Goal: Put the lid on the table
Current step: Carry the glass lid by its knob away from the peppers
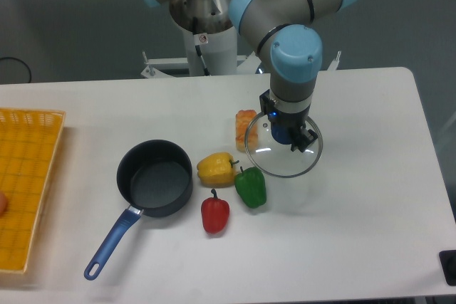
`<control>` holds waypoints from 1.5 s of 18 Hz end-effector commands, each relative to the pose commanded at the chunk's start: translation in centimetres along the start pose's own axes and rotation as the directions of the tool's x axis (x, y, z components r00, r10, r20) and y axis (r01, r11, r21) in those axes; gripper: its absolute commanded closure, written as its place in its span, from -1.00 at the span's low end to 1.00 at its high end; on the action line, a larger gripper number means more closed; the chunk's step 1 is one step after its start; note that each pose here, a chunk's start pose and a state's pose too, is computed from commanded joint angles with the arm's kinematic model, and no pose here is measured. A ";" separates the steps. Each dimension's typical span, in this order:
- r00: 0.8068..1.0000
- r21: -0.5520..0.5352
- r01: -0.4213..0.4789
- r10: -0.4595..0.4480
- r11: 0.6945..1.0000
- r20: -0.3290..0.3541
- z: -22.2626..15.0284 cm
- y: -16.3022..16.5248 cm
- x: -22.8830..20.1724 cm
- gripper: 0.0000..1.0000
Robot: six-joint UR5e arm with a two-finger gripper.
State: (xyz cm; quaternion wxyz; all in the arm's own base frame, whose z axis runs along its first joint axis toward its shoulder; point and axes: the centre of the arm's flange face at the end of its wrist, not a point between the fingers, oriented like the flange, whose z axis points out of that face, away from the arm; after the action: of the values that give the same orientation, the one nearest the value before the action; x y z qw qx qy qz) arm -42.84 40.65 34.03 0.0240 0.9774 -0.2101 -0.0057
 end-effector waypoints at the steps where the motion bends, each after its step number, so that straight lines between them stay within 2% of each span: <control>1: 1.000 0.000 -0.003 0.003 1.000 0.000 0.0 0.2 -0.1 -0.34; 13: 0.999 0.003 -0.004 0.004 1.000 0.036 1.4 2.2 -3.7 -0.34; 22: 0.998 -0.003 -0.056 0.056 0.998 0.036 5.6 6.1 -7.2 -0.34; 27: 0.997 -0.005 -0.069 0.069 0.998 0.030 7.9 7.0 -9.0 -0.34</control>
State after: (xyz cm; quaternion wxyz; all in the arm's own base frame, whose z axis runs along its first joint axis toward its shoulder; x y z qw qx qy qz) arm -54.07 37.66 26.52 0.0231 0.9693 -0.2439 -0.0202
